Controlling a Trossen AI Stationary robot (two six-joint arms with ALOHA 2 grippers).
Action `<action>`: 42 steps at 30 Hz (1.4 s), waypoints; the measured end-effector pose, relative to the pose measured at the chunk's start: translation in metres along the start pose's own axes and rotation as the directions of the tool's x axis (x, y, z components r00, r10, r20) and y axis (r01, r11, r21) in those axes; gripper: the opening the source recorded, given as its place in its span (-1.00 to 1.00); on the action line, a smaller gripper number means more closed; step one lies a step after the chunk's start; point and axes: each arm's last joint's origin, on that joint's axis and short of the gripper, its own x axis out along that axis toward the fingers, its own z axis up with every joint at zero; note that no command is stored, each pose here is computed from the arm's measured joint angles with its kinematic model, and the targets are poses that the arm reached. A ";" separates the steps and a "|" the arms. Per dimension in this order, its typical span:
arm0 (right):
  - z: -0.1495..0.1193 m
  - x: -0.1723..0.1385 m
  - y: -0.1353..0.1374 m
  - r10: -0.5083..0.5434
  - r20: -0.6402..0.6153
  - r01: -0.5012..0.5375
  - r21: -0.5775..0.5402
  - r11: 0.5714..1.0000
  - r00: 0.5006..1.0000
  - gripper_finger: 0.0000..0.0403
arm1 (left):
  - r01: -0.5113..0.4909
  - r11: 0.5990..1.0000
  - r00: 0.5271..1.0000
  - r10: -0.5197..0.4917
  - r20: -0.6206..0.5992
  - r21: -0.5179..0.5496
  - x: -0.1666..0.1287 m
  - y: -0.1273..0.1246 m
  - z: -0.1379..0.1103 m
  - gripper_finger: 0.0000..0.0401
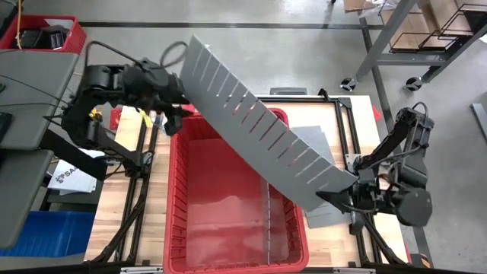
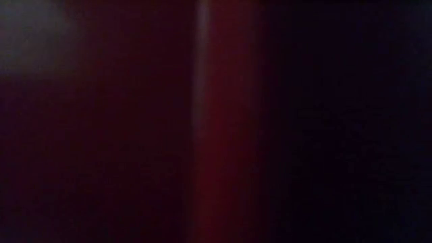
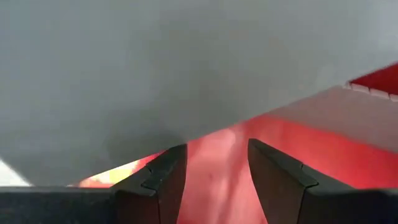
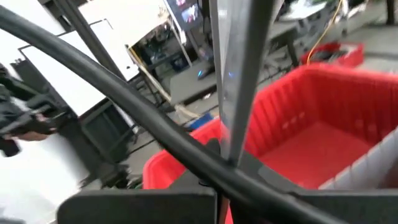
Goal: Sort blocks
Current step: Assemble the bin divider into the red bin
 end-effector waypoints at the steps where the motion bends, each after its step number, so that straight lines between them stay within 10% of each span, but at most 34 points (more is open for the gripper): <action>1: -0.003 -0.002 -0.001 0.002 -0.016 -0.002 0.018 1.000 1.000 -1.00 | 0.009 1.000 1.000 -0.009 -0.029 0.001 0.005 -0.001 -0.003 -0.16; 21: -0.035 -0.016 -0.011 0.044 -0.333 0.010 0.158 0.987 0.942 -1.00 | 0.252 0.923 0.942 -0.303 -0.146 -0.291 0.094 -0.037 -0.117 -0.16; 28: -0.036 -0.017 -0.017 0.026 -0.385 0.024 0.125 0.992 0.922 -1.00 | 0.484 0.763 0.715 -0.627 -0.308 -0.428 0.086 -0.054 -0.130 -0.16; 34: -0.036 -0.017 -0.017 0.028 -0.389 0.023 0.126 0.992 0.921 -1.00 | 0.601 0.743 0.578 -0.659 -0.481 -0.295 0.113 -0.085 -0.132 -0.10; 42: -0.037 -0.017 -0.016 0.032 -0.398 0.022 0.131 0.991 0.917 -1.00 | 0.658 0.742 0.521 -0.572 -0.634 -0.129 0.165 -0.113 -0.136 0.01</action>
